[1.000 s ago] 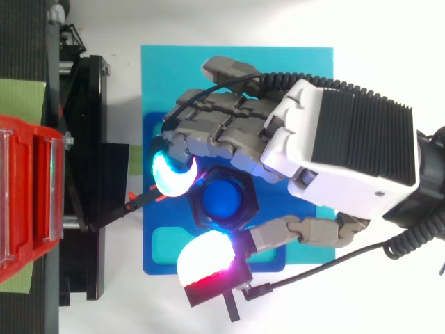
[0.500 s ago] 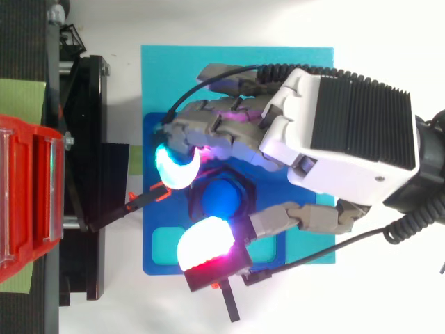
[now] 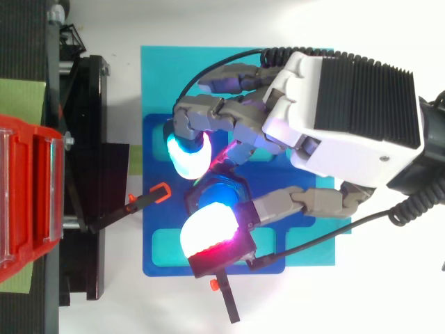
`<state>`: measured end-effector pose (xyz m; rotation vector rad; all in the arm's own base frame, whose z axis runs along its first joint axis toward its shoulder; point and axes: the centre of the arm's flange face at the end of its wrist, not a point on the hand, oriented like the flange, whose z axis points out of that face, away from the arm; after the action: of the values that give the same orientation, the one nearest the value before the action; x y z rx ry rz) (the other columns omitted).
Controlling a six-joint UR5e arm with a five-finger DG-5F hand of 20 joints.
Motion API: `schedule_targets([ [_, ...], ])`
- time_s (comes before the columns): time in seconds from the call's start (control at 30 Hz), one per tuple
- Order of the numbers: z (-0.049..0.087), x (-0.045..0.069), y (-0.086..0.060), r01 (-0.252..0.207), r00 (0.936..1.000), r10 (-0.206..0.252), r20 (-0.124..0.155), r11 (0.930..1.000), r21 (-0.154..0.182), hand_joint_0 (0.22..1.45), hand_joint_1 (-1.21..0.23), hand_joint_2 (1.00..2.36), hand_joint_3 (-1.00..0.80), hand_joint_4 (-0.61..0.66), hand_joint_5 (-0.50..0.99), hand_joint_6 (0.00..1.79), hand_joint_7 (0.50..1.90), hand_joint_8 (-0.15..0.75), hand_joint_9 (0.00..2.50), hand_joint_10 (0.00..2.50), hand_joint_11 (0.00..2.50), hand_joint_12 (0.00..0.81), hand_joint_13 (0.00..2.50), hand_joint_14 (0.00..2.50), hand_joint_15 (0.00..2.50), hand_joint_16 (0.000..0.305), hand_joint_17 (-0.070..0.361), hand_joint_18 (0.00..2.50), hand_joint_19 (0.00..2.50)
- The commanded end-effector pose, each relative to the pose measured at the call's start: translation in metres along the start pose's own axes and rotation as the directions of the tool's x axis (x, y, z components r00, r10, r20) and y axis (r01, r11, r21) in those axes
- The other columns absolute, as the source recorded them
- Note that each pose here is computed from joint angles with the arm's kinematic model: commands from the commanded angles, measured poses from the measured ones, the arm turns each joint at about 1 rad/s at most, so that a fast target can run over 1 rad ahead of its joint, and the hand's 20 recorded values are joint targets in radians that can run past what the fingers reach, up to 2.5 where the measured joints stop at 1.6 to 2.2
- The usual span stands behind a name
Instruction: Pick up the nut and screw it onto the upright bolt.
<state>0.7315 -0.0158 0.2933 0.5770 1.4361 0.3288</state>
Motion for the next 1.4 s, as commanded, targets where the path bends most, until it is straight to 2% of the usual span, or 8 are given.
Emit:
schedule_targets([
  [0.0,-0.001,-0.006,0.002,0.000,1.0000,0.000,0.004,1.0000,-0.006,0.51,-0.31,1.00,-0.50,0.13,0.09,0.54,1.38,0.217,1.57,0.00,0.04,0.143,1.00,0.00,0.00,0.014,0.031,0.65,0.00],
  [0.47,-0.006,-0.027,0.013,0.003,0.9998,-0.002,0.018,0.9998,-0.020,0.51,-0.31,1.00,-0.50,0.10,0.08,0.60,1.26,0.302,2.06,0.01,0.43,0.203,1.57,0.00,0.00,0.006,0.014,0.94,0.00],
  [0.57,-0.009,-0.036,0.017,0.002,0.9998,-0.002,0.019,0.9998,-0.021,0.51,-0.31,1.00,-0.50,0.10,0.09,0.60,1.28,0.338,2.10,0.02,0.46,0.242,1.70,0.00,0.03,0.005,0.012,0.95,0.00],
  [0.63,-0.010,-0.038,0.018,0.004,0.9998,-0.004,0.018,0.9998,-0.020,0.50,-0.29,1.00,-0.50,0.15,0.08,0.50,1.41,0.394,2.03,0.02,0.45,0.295,1.78,0.01,0.14,0.008,0.018,0.88,0.00],
  [0.9,-0.021,-0.066,0.030,0.015,0.9995,-0.015,0.029,0.9996,-0.025,0.49,-0.23,1.00,-0.50,0.27,-0.09,0.50,0.93,0.336,1.40,0.01,0.22,0.324,1.07,0.00,0.00,0.034,0.078,0.66,0.00],
  [1.13,-0.015,-0.073,0.037,0.018,0.9981,-0.015,0.060,0.9986,-0.050,0.46,-0.19,1.00,-0.50,0.16,-0.17,0.50,0.67,0.238,0.63,0.00,0.00,0.321,0.29,0.00,0.00,0.039,0.087,0.00,0.00],
  [1.23,-0.012,-0.072,0.043,0.043,0.9958,-0.036,0.084,0.9958,-0.081,0.44,-0.15,1.00,-0.50,0.14,-0.19,0.50,0.62,0.217,0.38,0.00,0.00,0.335,0.03,0.00,0.00,0.045,0.100,0.00,0.00],
  [1.37,-0.004,-0.062,0.046,0.067,0.9925,-0.053,0.110,0.9906,-0.120,0.42,-0.08,1.00,-0.50,0.14,-0.20,0.50,0.58,0.177,0.08,0.00,0.00,0.332,0.00,0.00,0.00,0.049,0.111,0.00,0.00],
])
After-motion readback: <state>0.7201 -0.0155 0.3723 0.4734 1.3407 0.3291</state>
